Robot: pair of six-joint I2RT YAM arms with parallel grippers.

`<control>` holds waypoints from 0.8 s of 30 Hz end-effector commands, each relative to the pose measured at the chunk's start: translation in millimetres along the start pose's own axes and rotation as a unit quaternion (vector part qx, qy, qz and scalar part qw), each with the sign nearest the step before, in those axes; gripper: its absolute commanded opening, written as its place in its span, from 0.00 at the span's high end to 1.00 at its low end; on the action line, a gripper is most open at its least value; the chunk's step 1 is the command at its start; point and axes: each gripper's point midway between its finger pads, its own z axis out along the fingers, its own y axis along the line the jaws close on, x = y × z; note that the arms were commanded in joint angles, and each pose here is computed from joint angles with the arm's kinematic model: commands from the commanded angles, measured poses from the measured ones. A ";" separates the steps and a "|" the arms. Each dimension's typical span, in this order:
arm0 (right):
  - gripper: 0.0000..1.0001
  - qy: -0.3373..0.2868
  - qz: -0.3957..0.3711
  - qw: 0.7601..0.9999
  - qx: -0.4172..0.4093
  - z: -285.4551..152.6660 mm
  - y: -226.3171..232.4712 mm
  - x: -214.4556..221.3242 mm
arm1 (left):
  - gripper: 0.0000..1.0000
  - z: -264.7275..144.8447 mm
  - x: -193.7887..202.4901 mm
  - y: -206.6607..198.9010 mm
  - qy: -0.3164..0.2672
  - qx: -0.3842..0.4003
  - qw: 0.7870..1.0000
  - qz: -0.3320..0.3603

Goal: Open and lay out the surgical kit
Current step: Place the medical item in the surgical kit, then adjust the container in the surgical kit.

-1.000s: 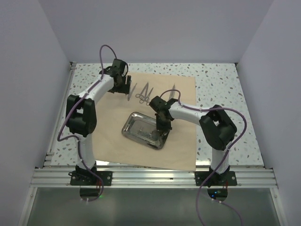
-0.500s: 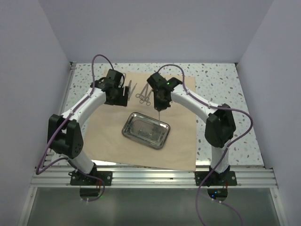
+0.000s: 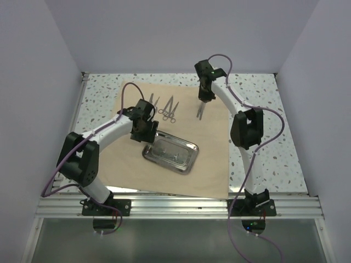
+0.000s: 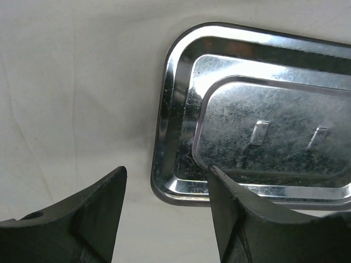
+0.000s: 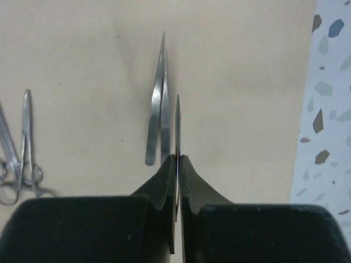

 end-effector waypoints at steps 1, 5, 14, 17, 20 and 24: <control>1.00 -0.037 0.004 0.999 0.014 3.8 -5.3 -28.8 | 0.36 15.3 -0.6 6.4 -0.011 -0.018 1.000 -0.011; 1.00 -0.052 0.027 0.998 0.023 23.6 -14.1 -43.8 | 0.41 30.7 18.8 8.1 0.012 -0.016 1.000 -0.015; 1.00 -0.067 0.047 0.997 -0.004 46.6 -4.4 -59.5 | 0.62 40.5 40.1 10.8 0.034 -0.017 0.999 -0.024; 1.00 -0.059 0.053 0.997 -0.014 52.6 0.8 -55.5 | 0.71 41.7 44.5 12.0 0.039 -0.019 0.999 -0.027; 1.00 -0.037 0.054 0.998 -0.015 64.8 3.8 -39.1 | 0.81 40.7 47.9 11.2 0.042 -0.017 0.999 -0.031; 1.00 -0.014 0.054 0.998 -0.015 79.4 3.1 -21.8 | 0.91 33.1 52.0 10.4 0.041 -0.014 0.998 -0.039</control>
